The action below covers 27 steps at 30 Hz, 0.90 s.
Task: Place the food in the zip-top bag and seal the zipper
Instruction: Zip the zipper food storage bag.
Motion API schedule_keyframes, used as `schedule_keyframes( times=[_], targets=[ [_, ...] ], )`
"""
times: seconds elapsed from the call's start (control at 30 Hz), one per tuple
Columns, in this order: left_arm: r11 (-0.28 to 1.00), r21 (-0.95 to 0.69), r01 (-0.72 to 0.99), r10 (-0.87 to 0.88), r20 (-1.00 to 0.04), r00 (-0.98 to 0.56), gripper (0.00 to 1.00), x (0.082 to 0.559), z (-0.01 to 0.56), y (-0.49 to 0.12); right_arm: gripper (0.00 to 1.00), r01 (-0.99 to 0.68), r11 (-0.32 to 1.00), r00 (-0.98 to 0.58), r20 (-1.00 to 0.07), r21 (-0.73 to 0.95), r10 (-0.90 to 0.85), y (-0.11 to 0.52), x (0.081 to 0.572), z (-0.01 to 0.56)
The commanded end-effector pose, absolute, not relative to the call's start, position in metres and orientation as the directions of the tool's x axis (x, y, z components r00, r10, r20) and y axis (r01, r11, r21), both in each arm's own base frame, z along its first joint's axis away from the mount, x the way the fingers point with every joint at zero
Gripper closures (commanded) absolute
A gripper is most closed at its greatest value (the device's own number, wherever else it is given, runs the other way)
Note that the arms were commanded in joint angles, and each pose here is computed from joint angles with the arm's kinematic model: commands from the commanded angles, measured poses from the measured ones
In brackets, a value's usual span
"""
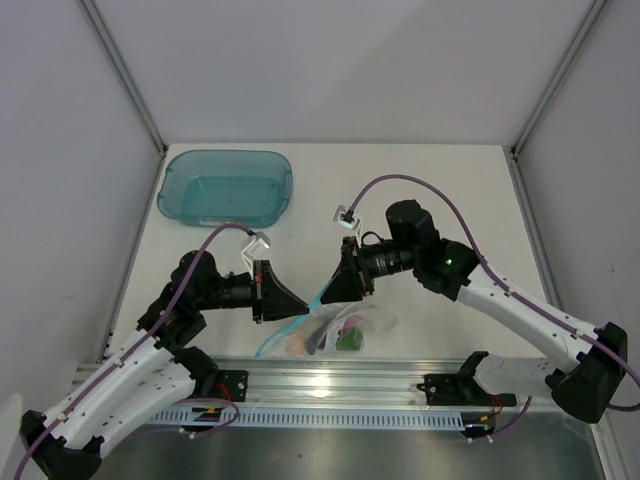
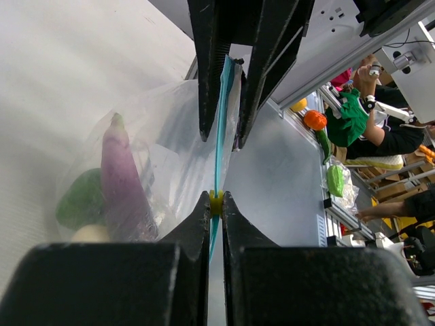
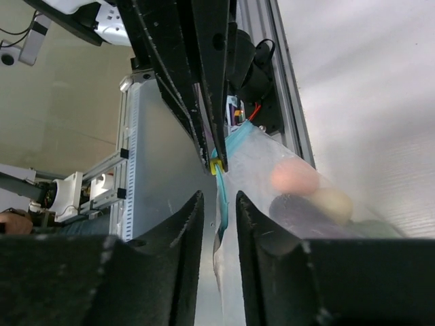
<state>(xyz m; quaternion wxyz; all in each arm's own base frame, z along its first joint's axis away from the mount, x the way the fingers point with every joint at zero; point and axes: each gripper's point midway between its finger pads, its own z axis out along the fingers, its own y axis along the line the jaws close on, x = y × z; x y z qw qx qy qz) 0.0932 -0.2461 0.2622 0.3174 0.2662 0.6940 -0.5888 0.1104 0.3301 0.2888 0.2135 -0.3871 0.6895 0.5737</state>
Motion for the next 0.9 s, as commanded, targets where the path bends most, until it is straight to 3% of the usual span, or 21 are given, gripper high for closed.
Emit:
schedule_keyframes(
  times=[0.0,0.07,0.1,0.17,0.27,0.53,0.87],
  targets=[
    [0.131,-0.615,0.778,-0.017,-0.786,-0.618,0.99,0.092,0.276,-0.246,0.73,-0.81,0.035,-0.574,-0.78,0.585,-0.25,0.337,0.116,0.306],
    [0.13,-0.618,0.776,-0.014,-0.783,-0.621,0.99,0.091,0.275,-0.246,0.77,-0.809,0.033,-0.574,-0.779,0.586,-0.253,0.337,0.116,0.305],
    [0.131,-0.615,0.777,-0.015,-0.785,-0.619,0.99,0.092,0.275,-0.246,0.84,-0.806,0.035,-0.578,-0.773,0.591,-0.261,0.338,0.116,0.303],
    [0.13,-0.618,0.776,-0.014,-0.783,-0.621,0.99,0.091,0.275,-0.246,0.86,-0.806,0.04,-0.578,-0.772,0.59,-0.264,0.339,0.115,0.301],
    [0.132,-0.615,0.777,-0.016,-0.785,-0.619,0.99,0.092,0.274,-0.246,1.0,-0.812,0.098,-0.58,-0.777,0.575,-0.246,0.339,0.124,0.299],
    [0.148,-0.62,0.771,-0.018,-0.781,-0.625,0.99,0.093,0.272,-0.244,1.0,-0.812,0.332,-0.549,-0.821,0.48,-0.158,0.328,0.155,0.292],
    [0.153,-0.626,0.765,-0.014,-0.775,-0.632,0.99,0.093,0.271,-0.244,1.0,-0.794,0.429,-0.502,-0.863,0.431,-0.06,0.308,0.167,0.313]
  ],
)
